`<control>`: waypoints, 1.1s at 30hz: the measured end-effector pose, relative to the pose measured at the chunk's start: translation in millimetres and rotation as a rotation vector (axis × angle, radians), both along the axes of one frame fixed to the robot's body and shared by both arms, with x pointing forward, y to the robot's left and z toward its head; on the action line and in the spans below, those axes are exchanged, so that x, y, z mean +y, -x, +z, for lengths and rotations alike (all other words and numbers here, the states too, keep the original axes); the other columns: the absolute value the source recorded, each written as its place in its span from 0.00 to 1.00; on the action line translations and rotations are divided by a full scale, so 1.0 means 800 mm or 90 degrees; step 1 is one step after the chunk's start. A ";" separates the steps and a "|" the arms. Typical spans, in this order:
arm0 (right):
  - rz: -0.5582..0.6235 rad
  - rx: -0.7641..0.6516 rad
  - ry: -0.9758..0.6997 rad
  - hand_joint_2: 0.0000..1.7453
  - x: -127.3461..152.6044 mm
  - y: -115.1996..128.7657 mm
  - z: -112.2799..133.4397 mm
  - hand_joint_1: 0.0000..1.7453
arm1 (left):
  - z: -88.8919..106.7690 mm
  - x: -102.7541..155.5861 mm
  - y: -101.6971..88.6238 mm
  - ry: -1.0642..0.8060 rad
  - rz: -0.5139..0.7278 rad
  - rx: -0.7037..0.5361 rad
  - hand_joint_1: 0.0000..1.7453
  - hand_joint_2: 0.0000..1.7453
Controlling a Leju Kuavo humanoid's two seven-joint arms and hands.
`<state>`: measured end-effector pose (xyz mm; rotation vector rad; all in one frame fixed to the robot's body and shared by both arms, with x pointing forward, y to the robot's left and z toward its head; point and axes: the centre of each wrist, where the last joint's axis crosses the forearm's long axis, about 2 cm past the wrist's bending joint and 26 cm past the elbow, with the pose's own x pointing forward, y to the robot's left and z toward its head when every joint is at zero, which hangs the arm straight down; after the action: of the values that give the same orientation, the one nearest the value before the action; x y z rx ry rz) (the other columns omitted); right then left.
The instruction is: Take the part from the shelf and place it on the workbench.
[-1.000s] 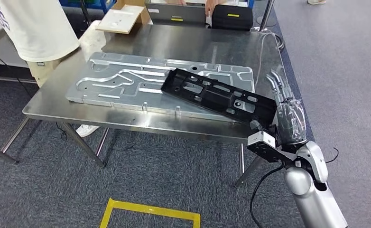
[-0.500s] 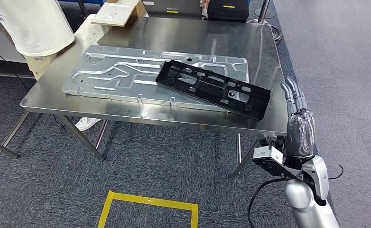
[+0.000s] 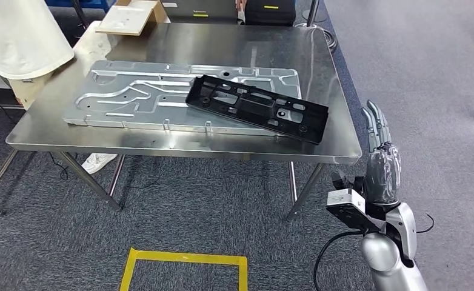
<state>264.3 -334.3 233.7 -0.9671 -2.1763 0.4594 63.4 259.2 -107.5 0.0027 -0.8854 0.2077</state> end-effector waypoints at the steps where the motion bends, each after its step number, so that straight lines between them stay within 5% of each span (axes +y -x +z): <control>1: 0.000 0.000 -0.001 0.00 -0.001 0.000 0.000 0.00 | 0.000 -0.001 -0.001 0.000 0.000 -0.001 0.00 0.00; 33: -0.032 -0.004 0.055 0.00 0.000 0.000 -0.002 0.00 | 0.000 0.002 -0.003 -0.001 -0.003 -0.004 0.00 0.00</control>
<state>264.3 -334.5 232.1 -1.0696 -2.1476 0.5305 65.7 260.5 -107.2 0.0014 -0.8921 0.2021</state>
